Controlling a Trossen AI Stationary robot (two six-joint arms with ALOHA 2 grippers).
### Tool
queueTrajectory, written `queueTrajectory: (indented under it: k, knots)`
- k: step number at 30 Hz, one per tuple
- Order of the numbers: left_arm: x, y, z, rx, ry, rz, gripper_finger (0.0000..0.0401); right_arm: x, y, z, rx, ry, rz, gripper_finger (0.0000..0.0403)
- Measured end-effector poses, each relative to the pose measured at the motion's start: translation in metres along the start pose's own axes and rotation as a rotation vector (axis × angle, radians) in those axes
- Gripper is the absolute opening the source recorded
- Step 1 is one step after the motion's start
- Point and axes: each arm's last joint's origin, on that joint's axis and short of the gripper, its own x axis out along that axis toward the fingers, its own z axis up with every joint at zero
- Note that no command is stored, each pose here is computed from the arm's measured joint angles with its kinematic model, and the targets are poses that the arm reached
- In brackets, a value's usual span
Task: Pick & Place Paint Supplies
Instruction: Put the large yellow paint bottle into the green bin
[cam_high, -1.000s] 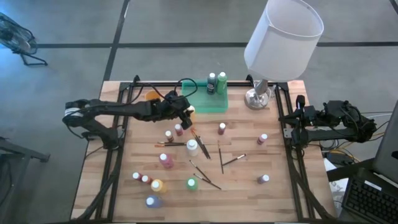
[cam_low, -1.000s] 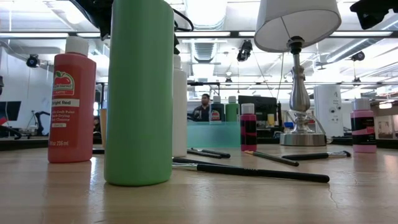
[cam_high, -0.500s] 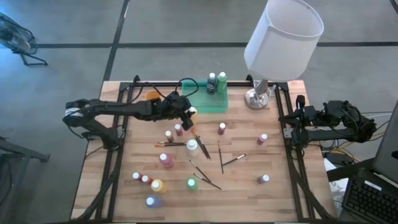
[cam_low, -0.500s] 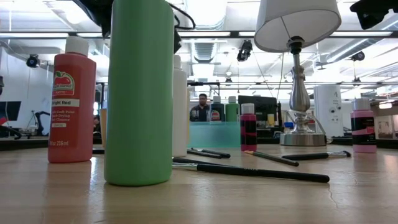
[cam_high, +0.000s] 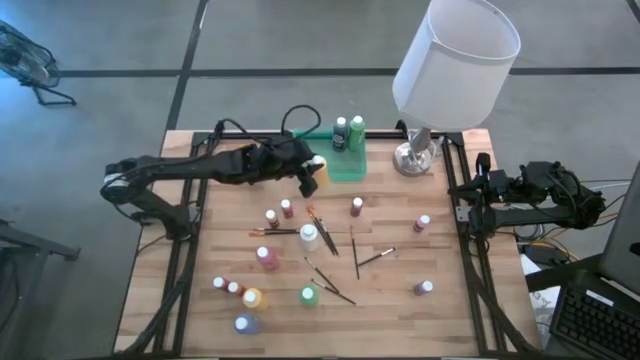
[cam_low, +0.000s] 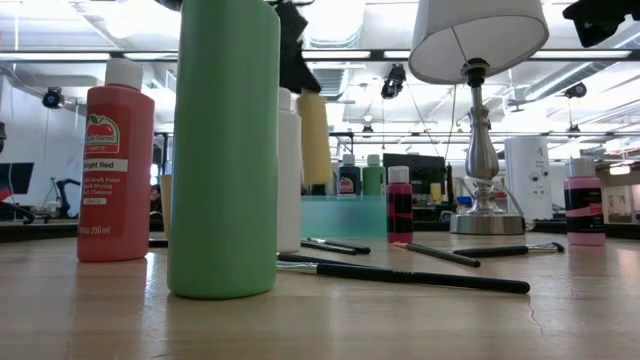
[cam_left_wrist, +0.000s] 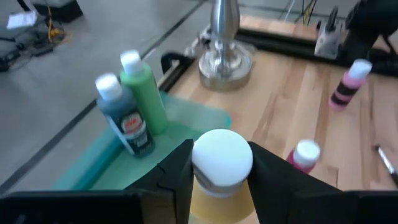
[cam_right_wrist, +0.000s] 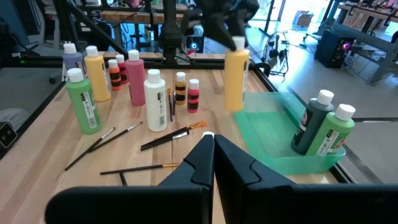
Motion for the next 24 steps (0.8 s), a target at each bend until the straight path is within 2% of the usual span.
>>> queueTrajectory:
  k: [5,11,17,24]
  knots:
    - [-0.006,0.004,0.021,0.003,-0.067,0.014,0.0128,0.000,0.000,0.000,0.000,0.000,0.000,0.0008]
    - [-0.002,0.026,0.029,-0.035,-0.113,0.085,0.0128,0.000,0.000,0.000,0.000,0.000,0.000,0.0008]
    - [0.012,0.055,0.025,-0.114,-0.103,0.172,0.0128,0.000,0.000,0.000,0.000,0.000,0.000,0.0008]
    - [0.054,0.065,0.002,-0.117,-0.016,0.197,0.0128,0.000,0.000,0.000,0.000,0.000,-0.001,0.0008]
